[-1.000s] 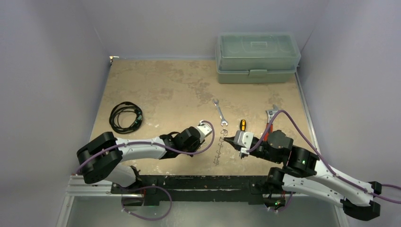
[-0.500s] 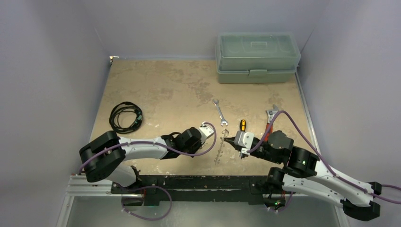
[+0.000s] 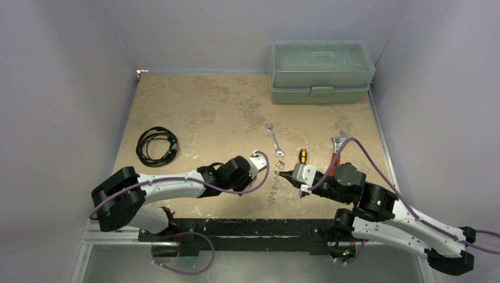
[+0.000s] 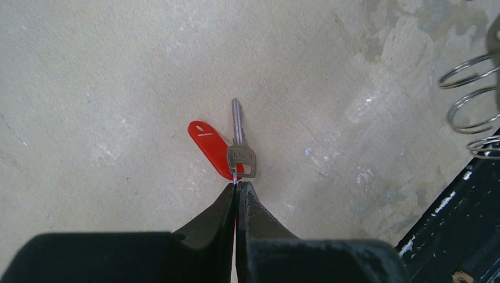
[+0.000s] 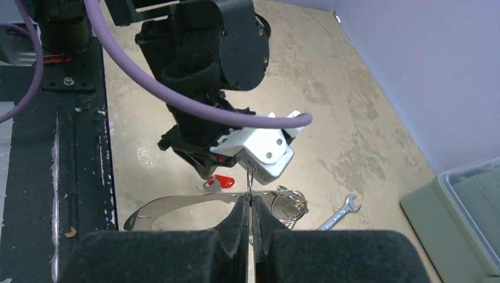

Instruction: Put the keys on the keyring

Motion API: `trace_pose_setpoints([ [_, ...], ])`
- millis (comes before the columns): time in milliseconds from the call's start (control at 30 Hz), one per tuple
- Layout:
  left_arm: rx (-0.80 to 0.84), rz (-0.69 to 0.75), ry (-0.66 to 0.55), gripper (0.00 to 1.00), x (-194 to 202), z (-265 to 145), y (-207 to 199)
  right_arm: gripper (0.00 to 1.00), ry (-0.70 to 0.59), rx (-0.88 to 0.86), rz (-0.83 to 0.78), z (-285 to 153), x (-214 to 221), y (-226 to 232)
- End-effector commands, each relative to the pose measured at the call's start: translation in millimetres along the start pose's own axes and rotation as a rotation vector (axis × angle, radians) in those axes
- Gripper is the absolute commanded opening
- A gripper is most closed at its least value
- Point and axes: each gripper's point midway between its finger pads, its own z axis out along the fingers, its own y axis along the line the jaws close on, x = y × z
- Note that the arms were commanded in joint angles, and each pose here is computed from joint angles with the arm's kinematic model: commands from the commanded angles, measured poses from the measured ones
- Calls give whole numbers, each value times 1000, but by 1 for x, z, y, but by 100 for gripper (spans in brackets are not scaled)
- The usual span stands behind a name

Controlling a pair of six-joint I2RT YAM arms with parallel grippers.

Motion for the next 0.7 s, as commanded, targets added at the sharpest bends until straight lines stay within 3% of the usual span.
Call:
trace_pose_setpoints([
  [0, 27, 45, -89, 0, -37, -18, -4, 0, -76, 9, -1, 2, -19, -4],
  [367, 20, 260, -166, 0, -68, -56, 5, 0, -103, -48, 3, 5, -26, 5],
  [667, 69, 486, -344, 0, -88, -96, 0, 0, -69, -159, 0, 20, -25, 22],
])
